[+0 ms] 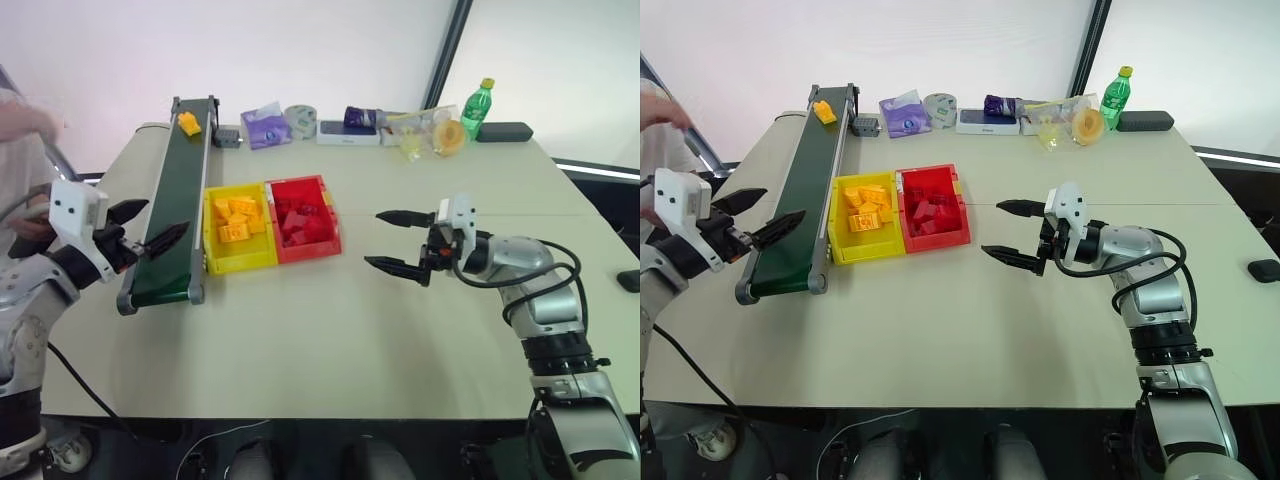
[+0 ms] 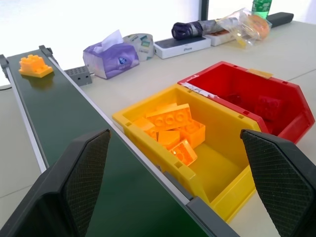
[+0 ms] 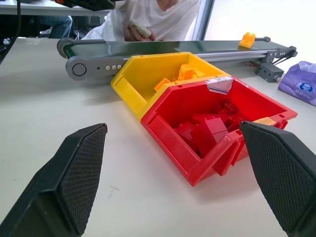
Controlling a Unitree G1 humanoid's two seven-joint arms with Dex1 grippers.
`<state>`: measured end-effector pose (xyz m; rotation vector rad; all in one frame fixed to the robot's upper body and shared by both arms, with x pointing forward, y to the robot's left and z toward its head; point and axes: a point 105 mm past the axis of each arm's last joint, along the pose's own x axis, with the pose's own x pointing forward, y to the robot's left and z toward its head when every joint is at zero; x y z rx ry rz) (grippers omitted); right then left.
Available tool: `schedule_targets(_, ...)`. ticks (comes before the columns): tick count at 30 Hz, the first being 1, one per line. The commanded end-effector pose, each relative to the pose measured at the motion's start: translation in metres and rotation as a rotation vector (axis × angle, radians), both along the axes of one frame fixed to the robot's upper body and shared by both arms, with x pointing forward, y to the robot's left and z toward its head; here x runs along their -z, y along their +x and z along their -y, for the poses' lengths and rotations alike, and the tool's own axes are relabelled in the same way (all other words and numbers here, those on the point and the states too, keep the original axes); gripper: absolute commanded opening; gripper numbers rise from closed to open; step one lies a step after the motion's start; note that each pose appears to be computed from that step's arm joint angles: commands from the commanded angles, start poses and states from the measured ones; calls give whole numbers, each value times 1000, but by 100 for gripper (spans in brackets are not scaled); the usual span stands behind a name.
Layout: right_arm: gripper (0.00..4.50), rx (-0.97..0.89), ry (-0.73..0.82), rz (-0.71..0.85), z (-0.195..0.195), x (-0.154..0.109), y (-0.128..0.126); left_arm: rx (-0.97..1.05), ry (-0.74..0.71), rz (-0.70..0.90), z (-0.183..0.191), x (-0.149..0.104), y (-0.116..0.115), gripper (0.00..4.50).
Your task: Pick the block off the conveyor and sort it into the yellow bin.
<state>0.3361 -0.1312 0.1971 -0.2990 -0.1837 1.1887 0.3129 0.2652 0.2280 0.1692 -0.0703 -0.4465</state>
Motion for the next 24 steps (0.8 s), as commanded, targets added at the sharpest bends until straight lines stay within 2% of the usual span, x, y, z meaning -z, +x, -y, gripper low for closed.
schedule_targets(1,450,-15,10,55,-3,-12,-3,2,19,75,2,-18,-5,445)
schedule_targets(17,450,-23,9,51,-4,-11,-3,-8,20,85,7,-15,-7,445)
schedule_targets(24,450,-22,7,50,-3,-11,-4,-92,0,86,-1,-14,-7,445)
